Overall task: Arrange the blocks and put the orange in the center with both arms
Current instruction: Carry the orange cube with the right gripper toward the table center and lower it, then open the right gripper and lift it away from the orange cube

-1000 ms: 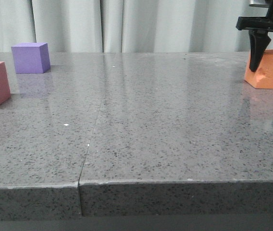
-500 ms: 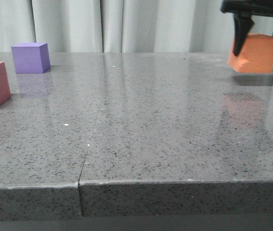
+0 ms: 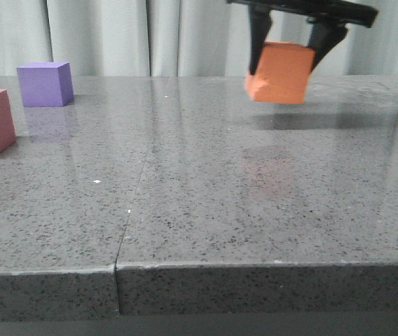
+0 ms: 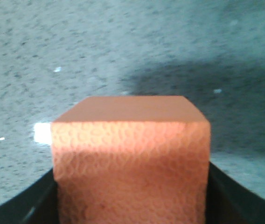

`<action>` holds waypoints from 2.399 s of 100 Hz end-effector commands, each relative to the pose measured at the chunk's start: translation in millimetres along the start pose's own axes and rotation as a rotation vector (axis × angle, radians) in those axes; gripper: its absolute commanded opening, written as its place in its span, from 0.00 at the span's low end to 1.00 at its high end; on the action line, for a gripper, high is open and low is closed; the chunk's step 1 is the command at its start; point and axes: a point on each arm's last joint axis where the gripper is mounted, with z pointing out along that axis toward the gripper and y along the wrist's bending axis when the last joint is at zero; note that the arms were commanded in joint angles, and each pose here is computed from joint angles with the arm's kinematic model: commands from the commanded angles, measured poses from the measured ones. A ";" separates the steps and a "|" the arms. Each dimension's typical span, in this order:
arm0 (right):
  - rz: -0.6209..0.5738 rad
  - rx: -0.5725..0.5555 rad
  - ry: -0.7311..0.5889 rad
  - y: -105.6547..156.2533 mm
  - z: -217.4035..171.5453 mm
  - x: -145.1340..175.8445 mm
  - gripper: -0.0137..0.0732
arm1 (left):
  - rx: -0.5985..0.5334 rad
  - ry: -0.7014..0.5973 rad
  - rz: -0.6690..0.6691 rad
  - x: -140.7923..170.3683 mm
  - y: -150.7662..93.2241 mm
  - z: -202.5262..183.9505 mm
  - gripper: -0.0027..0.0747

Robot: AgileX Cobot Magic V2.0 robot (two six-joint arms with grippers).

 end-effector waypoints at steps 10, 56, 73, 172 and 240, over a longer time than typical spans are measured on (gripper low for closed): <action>-0.016 -0.089 -0.008 32.8 -17.5 -1.8 0.53 | 0.002 -0.063 -0.009 5.2 0.0 -1.4 0.01; 0.023 -0.128 -0.015 63.0 7.4 -14.7 0.53 | 0.002 -0.063 -0.009 5.2 0.0 -1.4 0.01; 0.019 -0.122 -0.005 62.9 13.4 -14.8 0.54 | 0.002 -0.063 -0.009 5.2 0.0 -1.4 0.01; 0.006 -0.192 -0.096 64.1 -45.5 -10.4 0.92 | 0.002 -0.063 -0.009 5.2 0.0 -1.4 0.01; -0.126 -0.230 -0.219 56.1 -118.2 7.6 0.08 | 0.002 -0.063 -0.009 5.2 0.0 -1.4 0.01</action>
